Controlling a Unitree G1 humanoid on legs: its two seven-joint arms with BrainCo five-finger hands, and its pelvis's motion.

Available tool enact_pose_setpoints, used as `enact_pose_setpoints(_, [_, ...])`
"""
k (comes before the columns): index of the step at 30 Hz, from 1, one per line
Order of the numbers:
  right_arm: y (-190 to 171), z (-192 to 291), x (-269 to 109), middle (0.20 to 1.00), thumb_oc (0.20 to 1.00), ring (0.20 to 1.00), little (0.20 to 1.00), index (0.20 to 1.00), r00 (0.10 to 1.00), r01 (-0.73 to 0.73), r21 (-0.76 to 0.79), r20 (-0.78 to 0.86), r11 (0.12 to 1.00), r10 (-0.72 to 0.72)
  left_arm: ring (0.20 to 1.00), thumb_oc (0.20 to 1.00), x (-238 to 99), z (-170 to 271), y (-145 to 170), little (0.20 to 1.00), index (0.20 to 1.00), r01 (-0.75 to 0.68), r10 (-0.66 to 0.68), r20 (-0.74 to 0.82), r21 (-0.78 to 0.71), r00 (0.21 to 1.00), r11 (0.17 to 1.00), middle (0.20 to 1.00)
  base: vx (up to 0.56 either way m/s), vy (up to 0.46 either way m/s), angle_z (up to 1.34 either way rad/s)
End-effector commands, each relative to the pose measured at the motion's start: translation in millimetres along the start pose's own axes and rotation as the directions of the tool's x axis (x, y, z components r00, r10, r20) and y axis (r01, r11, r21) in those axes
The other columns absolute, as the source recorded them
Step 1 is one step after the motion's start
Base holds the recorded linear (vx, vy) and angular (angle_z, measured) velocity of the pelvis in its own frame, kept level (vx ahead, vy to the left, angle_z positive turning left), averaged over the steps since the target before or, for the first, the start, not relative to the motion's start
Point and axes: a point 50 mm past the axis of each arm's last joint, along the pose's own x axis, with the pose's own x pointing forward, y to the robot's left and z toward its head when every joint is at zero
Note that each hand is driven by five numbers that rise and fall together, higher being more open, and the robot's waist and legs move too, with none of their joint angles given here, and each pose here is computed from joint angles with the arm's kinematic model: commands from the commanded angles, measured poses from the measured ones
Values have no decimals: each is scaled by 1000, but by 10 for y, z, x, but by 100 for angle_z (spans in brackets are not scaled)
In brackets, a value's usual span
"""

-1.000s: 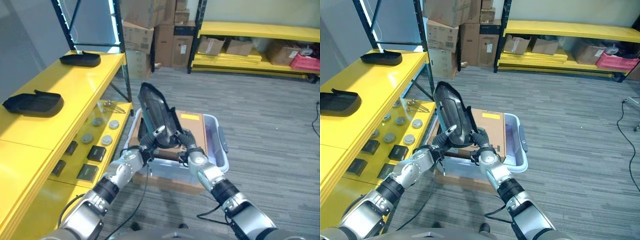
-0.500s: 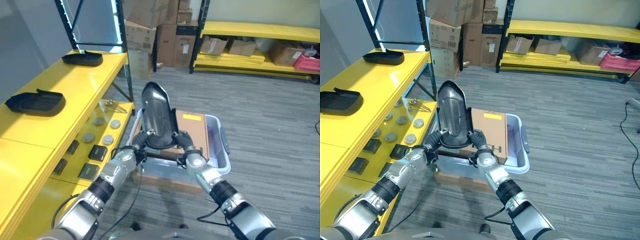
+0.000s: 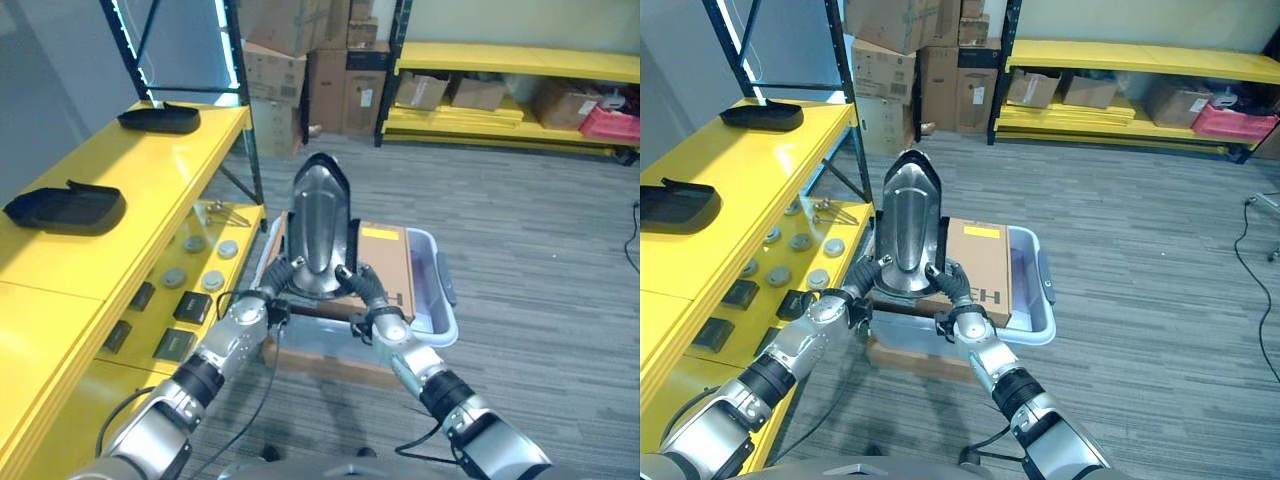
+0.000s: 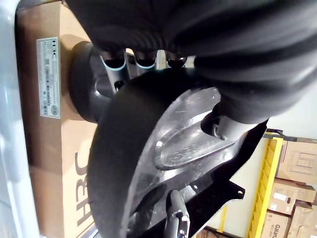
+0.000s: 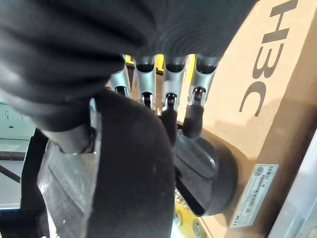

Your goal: Move parts from the plastic box to the shelf.

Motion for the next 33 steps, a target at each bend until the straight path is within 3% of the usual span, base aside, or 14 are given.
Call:
enact_pose_setpoints(1, [-114, 243, 167, 1000, 1000, 1000, 1000, 1000, 993, 96, 54, 68, 994, -100, 200, 200, 36, 767, -163, 200, 200, 64, -54, 369, -16, 928, 998, 200, -8, 11, 6])
enact_pose_setpoints(2, [-232, 277, 205, 1000, 1000, 1000, 1000, 1000, 985, 159, 35, 62, 987, -160, 200, 200, 6, 868, 36, 200, 200, -2, -5, 408, 18, 913, 1000, 200, -11, 11, 7])
enact_pose_setpoints(7, [-475, 203, 156, 1000, 1000, 1000, 1000, 1000, 976, 216, -19, 14, 976, -216, 200, 200, -109, 950, 374, 200, 200, -116, 85, 467, 38, 880, 992, 200, -37, 16, 11])
enact_pose_setpoints(9, [-720, -109, -64, 1000, 1000, 1000, 1000, 1000, 964, 248, -75, -83, 966, -254, 200, 200, -321, 940, 719, 200, 200, -234, 186, 516, 29, 836, 972, 200, -51, 25, 2])
enact_pose_setpoints(14, [-1008, -754, -515, 1000, 1000, 1000, 1000, 1000, 909, 204, -227, -318, 952, -270, 200, 200, -722, 984, 1148, 200, 200, -399, 333, 603, -27, 725, 917, 200, -5, 12, -2])
enact_pose_setpoints(18, [-1102, -1179, -872, 1000, 1000, 1000, 1000, 1000, 858, 109, -312, -450, 944, -248, 200, 200, -983, 1164, 1299, 200, 200, -451, 375, 667, -66, 644, 890, 200, 3, -15, -1])
enact_pose_setpoints(19, [-1143, -1412, -1125, 1000, 1000, 1000, 1000, 1000, 810, 51, -368, -528, 928, -254, 200, 200, -1105, 1249, 1333, 200, 200, -451, 377, 703, -89, 603, 888, 200, -9, -68, 9])
enact_pose_setpoints(23, [-1179, -1707, -1446, 1000, 1000, 1000, 1000, 1000, 698, 12, -374, -661, 927, -276, 200, 200, -1213, 1334, 1296, 200, 200, -450, 356, 747, -85, 562, 889, 200, 3, -103, 81])
enact_pose_setpoints(24, [-1185, -1887, -1657, 1000, 1000, 1000, 1000, 1000, 625, -47, -373, -734, 927, -264, 200, 200, -1288, 1369, 1302, 200, 200, -472, 361, 763, -83, 537, 878, 200, -1, -124, 145])
enact_pose_setpoints(26, [-1153, -2001, -1791, 1000, 1000, 1000, 1000, 1000, 567, -84, -367, -782, 927, -258, 200, 200, -1347, 1398, 1306, 200, 200, -497, 371, 773, -83, 515, 864, 200, -25, -124, 96])
enact_pose_setpoints(33, [-1090, -2198, -2085, 1000, 1000, 1000, 1000, 1000, 455, -164, -375, -849, 912, -267, 200, 200, -1351, 1333, 1423, 200, 200, -554, 409, 750, -69, 520, 830, 200, -21, -44, 70])
